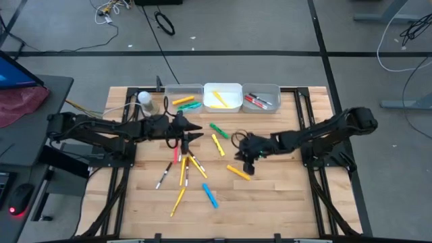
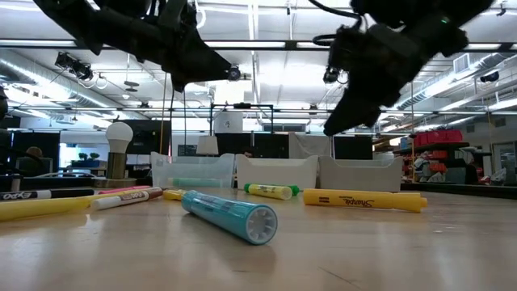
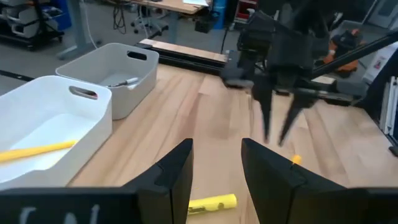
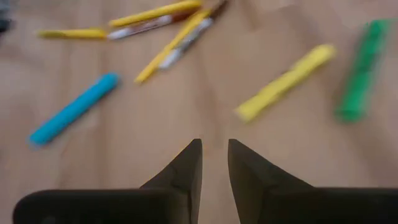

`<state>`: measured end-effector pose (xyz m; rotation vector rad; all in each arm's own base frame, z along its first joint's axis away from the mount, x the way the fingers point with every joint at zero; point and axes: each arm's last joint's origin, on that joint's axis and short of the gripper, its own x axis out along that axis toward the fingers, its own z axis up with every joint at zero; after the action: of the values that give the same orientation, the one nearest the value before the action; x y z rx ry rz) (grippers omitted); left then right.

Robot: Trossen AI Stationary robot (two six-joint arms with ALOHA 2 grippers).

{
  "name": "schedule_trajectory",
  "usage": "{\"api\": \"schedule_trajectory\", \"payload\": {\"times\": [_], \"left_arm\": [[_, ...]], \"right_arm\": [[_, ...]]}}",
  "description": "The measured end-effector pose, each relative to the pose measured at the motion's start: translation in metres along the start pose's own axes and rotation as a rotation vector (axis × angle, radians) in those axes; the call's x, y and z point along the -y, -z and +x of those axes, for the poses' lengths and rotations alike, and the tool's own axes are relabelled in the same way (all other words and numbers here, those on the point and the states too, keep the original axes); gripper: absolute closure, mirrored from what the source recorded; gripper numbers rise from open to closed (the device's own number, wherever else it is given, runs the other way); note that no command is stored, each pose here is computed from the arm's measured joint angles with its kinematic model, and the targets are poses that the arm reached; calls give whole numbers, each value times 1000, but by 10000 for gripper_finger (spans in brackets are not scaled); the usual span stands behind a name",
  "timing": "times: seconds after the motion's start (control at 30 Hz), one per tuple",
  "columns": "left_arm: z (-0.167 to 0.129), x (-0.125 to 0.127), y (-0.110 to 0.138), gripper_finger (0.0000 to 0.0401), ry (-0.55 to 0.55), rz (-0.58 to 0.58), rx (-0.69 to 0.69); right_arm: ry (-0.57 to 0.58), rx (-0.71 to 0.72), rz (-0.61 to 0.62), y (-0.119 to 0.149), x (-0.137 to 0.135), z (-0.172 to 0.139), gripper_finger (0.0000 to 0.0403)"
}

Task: Pick & Place Markers
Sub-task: Put the light brown marker pen into the gray bin

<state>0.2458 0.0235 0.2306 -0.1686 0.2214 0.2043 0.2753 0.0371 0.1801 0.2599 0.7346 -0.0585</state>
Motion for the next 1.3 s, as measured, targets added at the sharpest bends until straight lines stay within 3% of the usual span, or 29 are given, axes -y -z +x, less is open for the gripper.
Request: {"api": "schedule_trajectory", "payload": {"times": [0.27, 0.37, 0.57, 0.73, 0.83, 1.07, 1.23, 1.3], "left_arm": [[-1, 5, 1, 259, -12, 1, 2], [-1, 5, 1, 259, -11, -21, 3], [0, 5, 1, 259, -10, -22, 4], [0, 5, 0, 259, -14, -23, 8], [0, 4, 1, 259, -48, -22, 13], [-1, 4, 1, 259, -59, -21, 12], [-1, 4, 5, 259, -46, -9, -35], [-1, 4, 11, 259, -6, 54, -107]], "right_arm": [[-100, 149, 47, 25, -2, 4, 312], [-82, 118, 35, 29, -1, 5, 285], [-84, -24, -100, 39, -4, 3, 213], [-89, -86, -204, 41, -16, -1, 186], [-68, -34, -222, 38, -21, -1, 181], [134, 146, -202, 26, -15, 9, 167], [147, 268, -157, 13, -6, 19, 166], [155, 283, -174, 11, -4, 20, 169]]}}
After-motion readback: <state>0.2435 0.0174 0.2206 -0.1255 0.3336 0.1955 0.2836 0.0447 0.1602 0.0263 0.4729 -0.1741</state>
